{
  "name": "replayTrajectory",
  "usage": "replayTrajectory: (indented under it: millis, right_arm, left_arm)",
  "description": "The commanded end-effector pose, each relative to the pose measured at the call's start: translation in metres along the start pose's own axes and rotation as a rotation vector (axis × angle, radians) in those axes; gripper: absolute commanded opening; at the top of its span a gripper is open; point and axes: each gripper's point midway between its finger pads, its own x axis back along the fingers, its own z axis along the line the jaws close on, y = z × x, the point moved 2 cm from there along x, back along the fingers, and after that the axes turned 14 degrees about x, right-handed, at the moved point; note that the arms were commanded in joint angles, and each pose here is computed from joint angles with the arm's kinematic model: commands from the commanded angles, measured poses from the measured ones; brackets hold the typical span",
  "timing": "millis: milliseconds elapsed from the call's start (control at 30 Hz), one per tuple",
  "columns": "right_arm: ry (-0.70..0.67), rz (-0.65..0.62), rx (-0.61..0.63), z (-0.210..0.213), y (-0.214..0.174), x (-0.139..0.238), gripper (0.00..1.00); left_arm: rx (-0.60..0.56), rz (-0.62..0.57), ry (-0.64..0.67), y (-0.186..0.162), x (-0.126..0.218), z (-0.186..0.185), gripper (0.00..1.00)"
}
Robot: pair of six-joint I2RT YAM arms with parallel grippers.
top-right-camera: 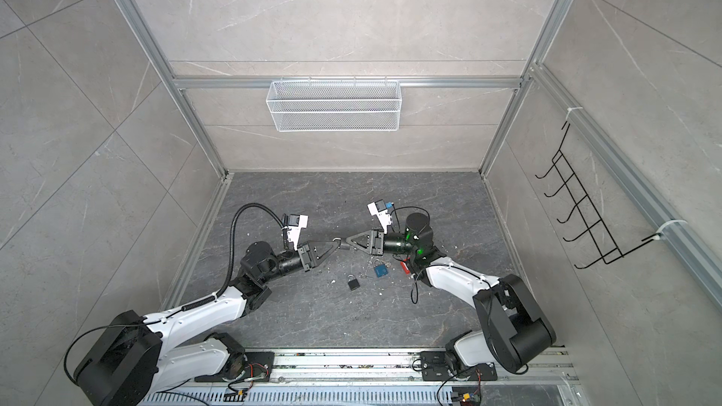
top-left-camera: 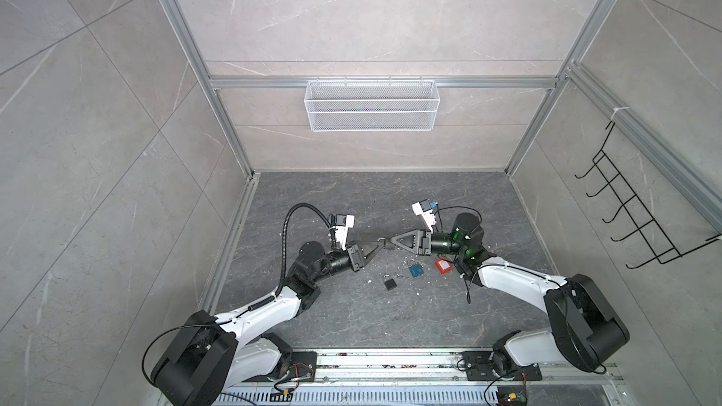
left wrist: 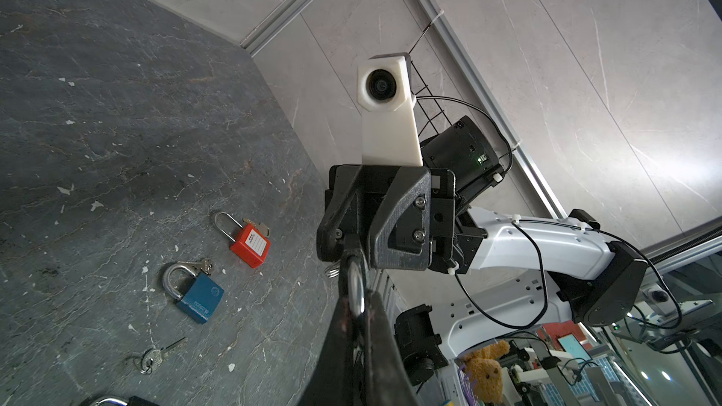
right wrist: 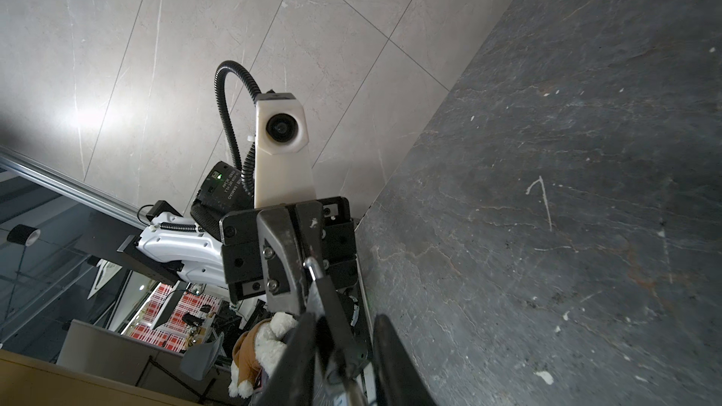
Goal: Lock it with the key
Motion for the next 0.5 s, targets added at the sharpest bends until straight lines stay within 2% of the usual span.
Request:
replayTrajectory:
  millis: [0,233,300,400,467]
  right_arm:
    - [0.048,0.001,0.012,0.0086,-0.0022,-0.0012,0.28]
    - [0.052,-0.006,0.005,0.0109,-0.0056,0.0013,0.23]
    - [0.055,-0.008,0.005,0.0112,-0.0063,0.0021,0.17]
    - [0.063,-0.009,-0.001,0.0107,-0.0063,0.0013,0.00]
    - [0.073,-0.015,0.001,0.0119,-0.0051,0.0010,0.00]
  left_arm:
    - [-0.073,-0.029,-0.112,0.0106,0.0007,-0.0308,0.00]
    - [-0.064,-0.063,-0.094,0.0146,0.0027,-0.0254,0.00]
    - [-0.063,-0.059,-0.095,0.0144,0.0022,-0.0256,0.00]
    - [-0.059,-0.053,-0.092,0.0137,0.0012,-0.0241,0.00]
    - [-0.055,-0.051,-0.085,0.0138,0.0002,-0.0223,0.00]
